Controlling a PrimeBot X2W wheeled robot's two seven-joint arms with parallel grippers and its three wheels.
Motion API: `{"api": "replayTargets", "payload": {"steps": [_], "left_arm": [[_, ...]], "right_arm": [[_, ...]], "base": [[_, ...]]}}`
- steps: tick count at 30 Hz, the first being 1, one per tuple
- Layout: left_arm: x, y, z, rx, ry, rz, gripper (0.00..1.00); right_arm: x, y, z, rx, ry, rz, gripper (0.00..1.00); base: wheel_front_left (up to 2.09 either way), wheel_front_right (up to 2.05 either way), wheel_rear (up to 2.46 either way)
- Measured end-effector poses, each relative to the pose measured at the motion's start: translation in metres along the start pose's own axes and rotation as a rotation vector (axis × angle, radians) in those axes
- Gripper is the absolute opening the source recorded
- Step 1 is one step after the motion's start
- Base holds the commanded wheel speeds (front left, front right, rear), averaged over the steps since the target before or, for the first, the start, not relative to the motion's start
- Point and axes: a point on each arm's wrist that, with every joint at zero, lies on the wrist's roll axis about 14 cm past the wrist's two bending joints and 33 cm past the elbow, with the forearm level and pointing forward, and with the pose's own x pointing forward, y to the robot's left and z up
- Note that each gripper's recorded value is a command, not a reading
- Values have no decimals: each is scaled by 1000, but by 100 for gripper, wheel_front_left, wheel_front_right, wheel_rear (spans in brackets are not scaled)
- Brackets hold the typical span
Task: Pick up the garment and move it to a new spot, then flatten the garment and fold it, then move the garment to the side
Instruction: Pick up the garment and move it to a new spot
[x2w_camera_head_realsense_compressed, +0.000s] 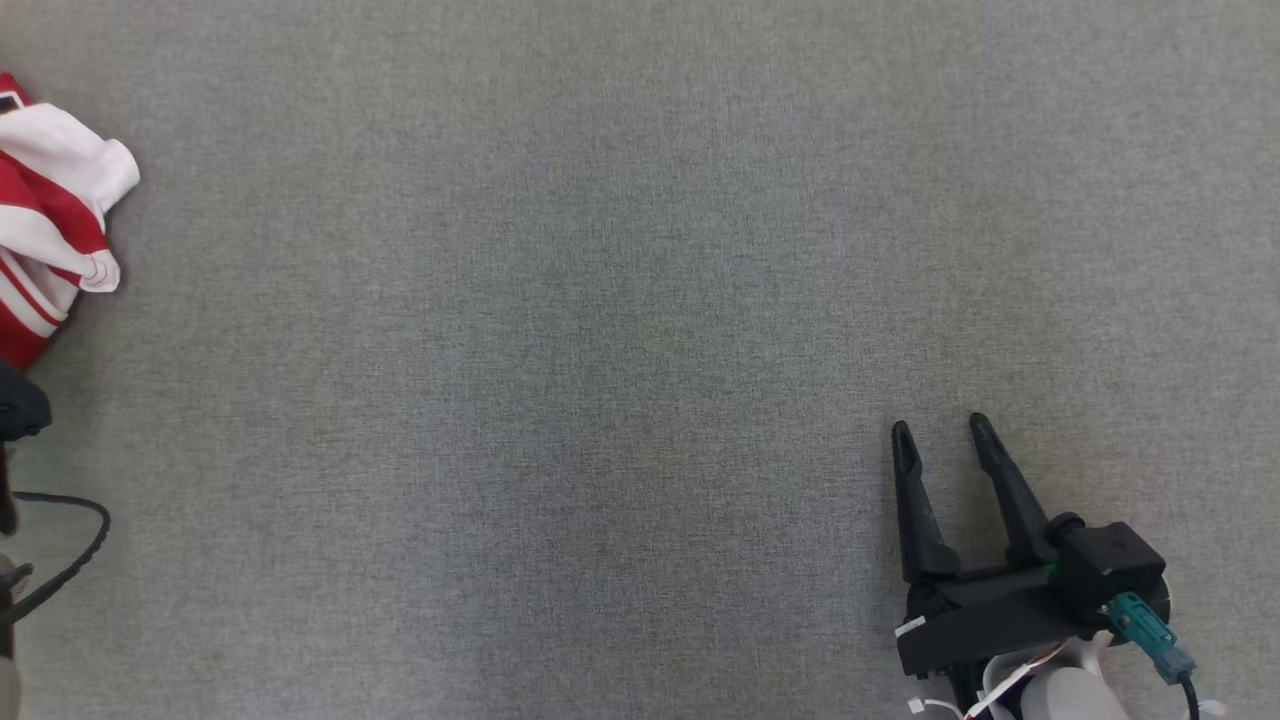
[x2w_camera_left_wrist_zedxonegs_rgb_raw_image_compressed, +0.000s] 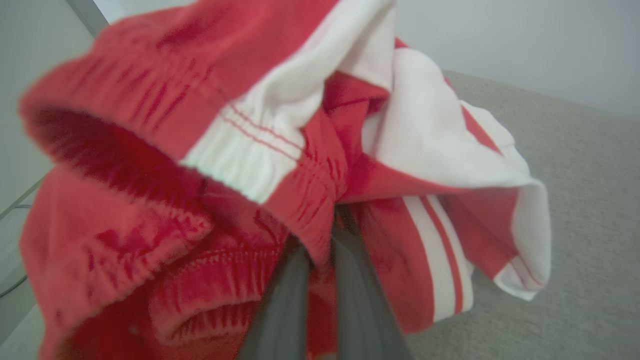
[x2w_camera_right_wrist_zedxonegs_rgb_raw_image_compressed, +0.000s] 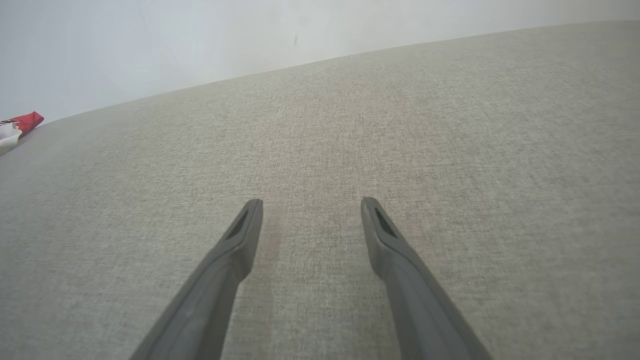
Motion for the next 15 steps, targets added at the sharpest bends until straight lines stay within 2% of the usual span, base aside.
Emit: {"api": "replayTargets", "payload": {"steps": [7, 15], "left_arm": [[-15, 6, 35, 43, -54, -37, 0], [-59, 27, 133, 106, -259, -57, 0]], "right_arm": [[-2, 14, 7, 48, -29, 32, 100], [-10, 29, 22, 111, -73, 60, 100]], "base": [[0, 0, 0], [0, 0, 0]]}}
